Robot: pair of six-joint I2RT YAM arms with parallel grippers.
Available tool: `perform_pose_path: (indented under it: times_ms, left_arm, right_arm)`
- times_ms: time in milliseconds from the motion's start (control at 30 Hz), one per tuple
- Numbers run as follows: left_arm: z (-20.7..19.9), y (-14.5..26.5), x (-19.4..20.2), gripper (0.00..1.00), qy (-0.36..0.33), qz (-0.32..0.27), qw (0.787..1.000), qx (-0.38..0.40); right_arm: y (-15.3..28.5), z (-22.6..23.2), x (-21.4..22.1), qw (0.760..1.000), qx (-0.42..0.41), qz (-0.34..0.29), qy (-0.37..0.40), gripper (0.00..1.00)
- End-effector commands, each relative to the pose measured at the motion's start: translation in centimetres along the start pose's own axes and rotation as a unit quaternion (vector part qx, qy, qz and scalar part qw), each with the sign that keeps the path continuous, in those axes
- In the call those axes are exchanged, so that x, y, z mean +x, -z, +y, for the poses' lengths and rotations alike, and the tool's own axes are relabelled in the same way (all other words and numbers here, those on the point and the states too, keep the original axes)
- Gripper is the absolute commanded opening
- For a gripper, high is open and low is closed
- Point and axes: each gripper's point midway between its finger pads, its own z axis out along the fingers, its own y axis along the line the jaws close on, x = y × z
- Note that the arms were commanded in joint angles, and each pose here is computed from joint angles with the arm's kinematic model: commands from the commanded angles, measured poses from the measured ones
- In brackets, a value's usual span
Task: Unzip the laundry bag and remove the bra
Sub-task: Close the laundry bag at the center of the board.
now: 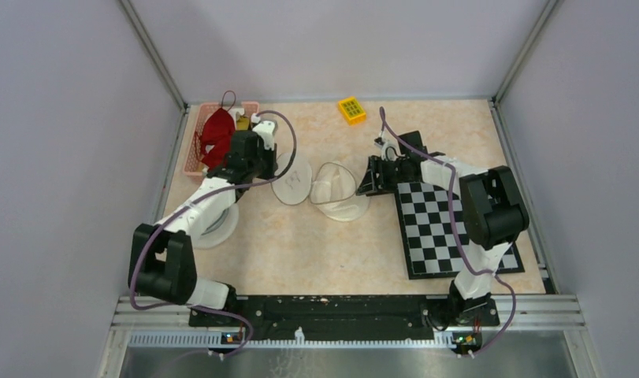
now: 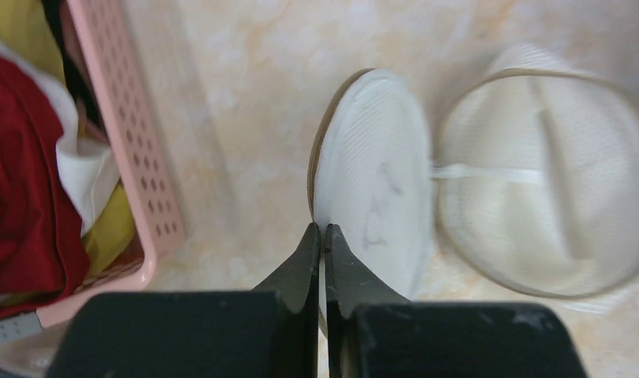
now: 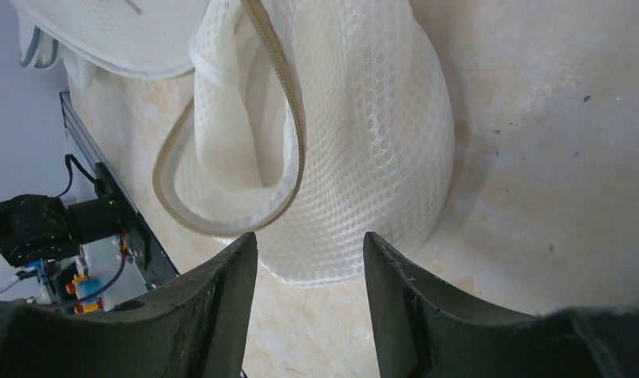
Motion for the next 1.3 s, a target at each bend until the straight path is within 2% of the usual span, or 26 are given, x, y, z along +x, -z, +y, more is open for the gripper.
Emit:
perform_pose_path:
  times_ms: [0,133,467,800,933,1067,1267]
  left_arm:
    - [-5.0,2.5,-5.6,0.0,-0.062,-0.081,0.993,0.067]
    - [-9.3,2.8,-6.3,0.0,-0.084,-0.084,0.984,0.133]
    - [-19.5,1.1,-3.9,0.0,-0.111,-0.042,0.958,0.26]
    - [-25.9,0.7,-2.4,0.0,-0.138,-0.027,0.935,0.325]
    - [-26.7,0.2,-0.9,0.0,-0.147,-0.011,0.932,0.33]
    - [-24.6,-1.0,-0.8,0.0,-0.119,-0.003,0.954,0.276]
    - [-21.5,-1.7,-2.4,0.0,-0.095,-0.012,0.972,0.214]
  right_arm:
    - [-0.7,0.6,0.1,1.0,-0.022,0.0,0.002,0.51]
    - [-0.9,0.7,0.0,1.0,-0.027,0.001,-0.005,0.51]
    - [-1.1,0.8,0.0,0.999,-0.033,0.001,-0.009,0.51]
    - [-1.3,0.5,0.2,0.999,-0.031,0.005,-0.015,0.5]
    - [-0.6,0.8,-0.2,1.0,-0.029,0.006,-0.011,0.51]
    - [1.8,1.1,-1.5,1.0,-0.009,-0.015,0.003,0.6]
    - [4.8,2.4,-1.6,0.999,0.005,-0.032,0.025,0.69]
